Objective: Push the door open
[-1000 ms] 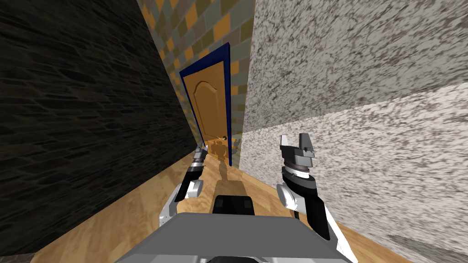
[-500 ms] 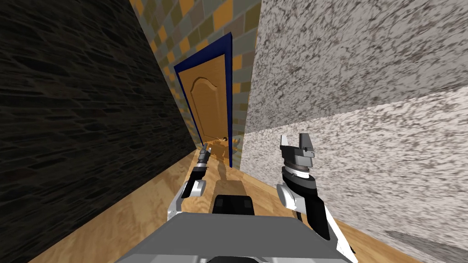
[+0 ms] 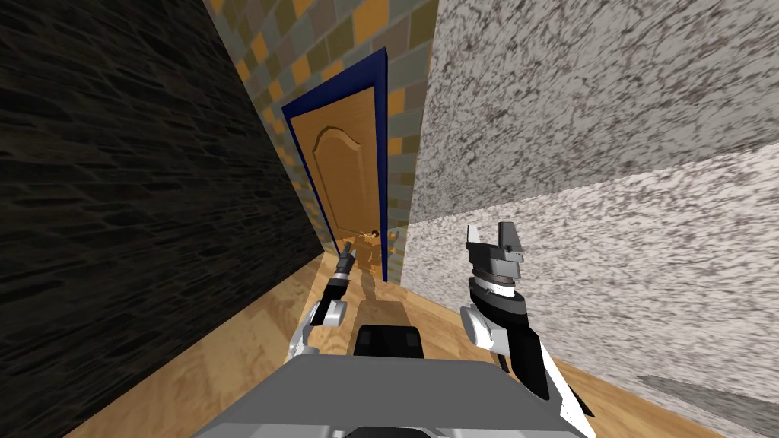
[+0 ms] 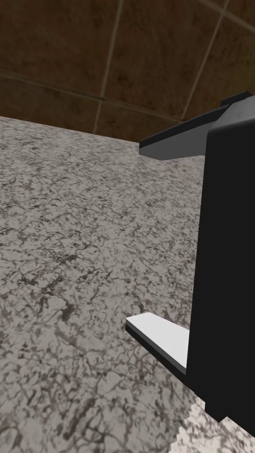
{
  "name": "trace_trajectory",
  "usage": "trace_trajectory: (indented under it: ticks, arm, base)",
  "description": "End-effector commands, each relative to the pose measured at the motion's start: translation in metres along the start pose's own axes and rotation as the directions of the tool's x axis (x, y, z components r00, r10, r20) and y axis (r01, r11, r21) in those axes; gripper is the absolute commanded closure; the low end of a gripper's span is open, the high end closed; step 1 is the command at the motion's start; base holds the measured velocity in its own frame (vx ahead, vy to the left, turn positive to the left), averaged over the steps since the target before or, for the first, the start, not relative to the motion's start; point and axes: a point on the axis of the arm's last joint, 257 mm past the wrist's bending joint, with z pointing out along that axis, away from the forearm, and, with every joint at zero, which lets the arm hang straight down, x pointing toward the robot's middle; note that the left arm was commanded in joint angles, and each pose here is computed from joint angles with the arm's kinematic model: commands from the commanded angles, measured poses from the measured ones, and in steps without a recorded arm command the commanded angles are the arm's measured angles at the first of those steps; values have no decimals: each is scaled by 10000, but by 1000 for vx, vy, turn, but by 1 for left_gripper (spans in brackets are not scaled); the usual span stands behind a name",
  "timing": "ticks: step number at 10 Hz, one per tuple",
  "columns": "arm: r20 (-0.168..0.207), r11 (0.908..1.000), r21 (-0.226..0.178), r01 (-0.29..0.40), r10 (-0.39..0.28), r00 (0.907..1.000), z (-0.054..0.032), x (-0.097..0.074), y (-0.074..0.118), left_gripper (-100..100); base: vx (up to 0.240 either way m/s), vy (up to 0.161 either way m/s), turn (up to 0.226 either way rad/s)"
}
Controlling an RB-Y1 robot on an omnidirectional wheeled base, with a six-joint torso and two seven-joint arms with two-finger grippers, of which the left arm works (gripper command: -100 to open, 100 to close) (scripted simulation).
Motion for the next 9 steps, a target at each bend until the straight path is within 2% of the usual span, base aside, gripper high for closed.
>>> trace_trajectory:
  ticks: [1, 2, 6, 9]
  arm:
    - [-153, 9998, -201, -10, 7, 9999, 7, 67, 142, -100]
    - [-151, 9996, -292, -10, 6, 9999, -7, 65, 184, -100]
    - [-563, 9948, -1015, -71, 14, 9984, -50, 257, 613, -100]
    - [-767, 9907, -1354, -118, 14, 9970, -82, 351, 809, -100]
  base:
    - [47, 105, -108]
    - [37, 64, -34]
    - [65, 87, -76]
    - [61, 94, -58]
